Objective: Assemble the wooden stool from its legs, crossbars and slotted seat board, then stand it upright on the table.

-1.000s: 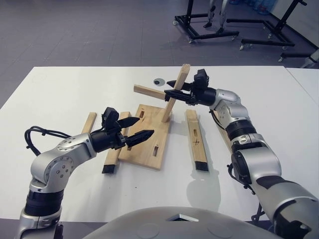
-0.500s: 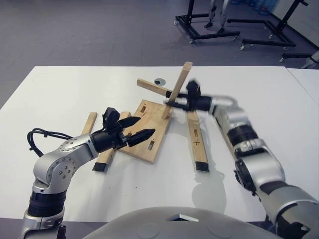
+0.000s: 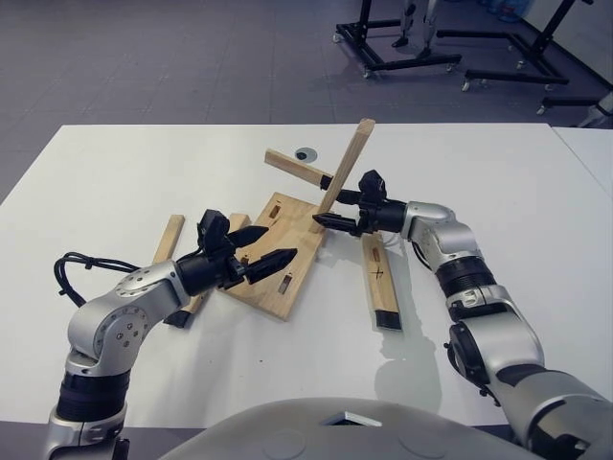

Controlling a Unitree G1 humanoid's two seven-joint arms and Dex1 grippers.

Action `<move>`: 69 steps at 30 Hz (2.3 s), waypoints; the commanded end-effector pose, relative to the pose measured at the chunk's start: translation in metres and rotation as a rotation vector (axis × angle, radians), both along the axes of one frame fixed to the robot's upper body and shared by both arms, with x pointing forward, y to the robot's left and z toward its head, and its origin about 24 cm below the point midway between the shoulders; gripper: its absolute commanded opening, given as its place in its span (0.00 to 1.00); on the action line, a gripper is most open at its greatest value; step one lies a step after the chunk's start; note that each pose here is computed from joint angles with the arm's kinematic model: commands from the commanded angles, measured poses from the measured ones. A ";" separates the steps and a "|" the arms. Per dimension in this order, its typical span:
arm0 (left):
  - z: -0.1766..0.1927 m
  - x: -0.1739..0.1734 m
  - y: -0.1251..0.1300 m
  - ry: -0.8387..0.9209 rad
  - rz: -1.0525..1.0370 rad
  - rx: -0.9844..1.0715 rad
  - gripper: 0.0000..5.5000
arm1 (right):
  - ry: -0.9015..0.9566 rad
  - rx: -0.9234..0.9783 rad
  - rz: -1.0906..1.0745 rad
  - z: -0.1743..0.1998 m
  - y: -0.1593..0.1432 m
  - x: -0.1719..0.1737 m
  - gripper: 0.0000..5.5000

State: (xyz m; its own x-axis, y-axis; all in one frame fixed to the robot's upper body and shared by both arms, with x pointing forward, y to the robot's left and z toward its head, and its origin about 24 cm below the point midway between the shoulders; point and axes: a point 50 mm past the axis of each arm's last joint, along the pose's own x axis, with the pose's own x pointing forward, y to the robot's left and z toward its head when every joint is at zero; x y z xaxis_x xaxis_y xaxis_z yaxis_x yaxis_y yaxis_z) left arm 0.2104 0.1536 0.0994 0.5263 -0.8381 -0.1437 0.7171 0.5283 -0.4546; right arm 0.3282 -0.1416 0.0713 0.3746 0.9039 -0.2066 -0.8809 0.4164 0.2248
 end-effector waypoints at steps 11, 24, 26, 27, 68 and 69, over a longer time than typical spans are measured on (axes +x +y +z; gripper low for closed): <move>0.077 0.039 0.055 -0.363 0.027 0.310 0.95 | -0.163 -0.237 -0.200 0.041 -0.081 -0.061 0.85; -0.005 0.033 0.088 -0.471 -0.053 0.862 0.95 | 0.045 -0.422 -0.713 0.005 -0.127 -0.091 0.85; -0.015 0.029 0.085 -0.465 -0.054 0.858 0.95 | 0.099 -0.404 -0.732 -0.001 -0.127 -0.097 0.85; -0.022 0.026 0.086 -0.455 -0.058 0.869 0.95 | 0.124 -0.397 -0.748 -0.003 -0.128 -0.100 0.85; -0.017 0.016 0.043 -0.361 0.136 0.555 0.95 | 0.256 -0.512 -0.902 -0.018 -0.133 -0.094 0.37; -0.011 0.020 0.044 -0.358 0.160 0.521 0.95 | 0.237 -0.494 -0.912 -0.012 -0.134 -0.089 0.37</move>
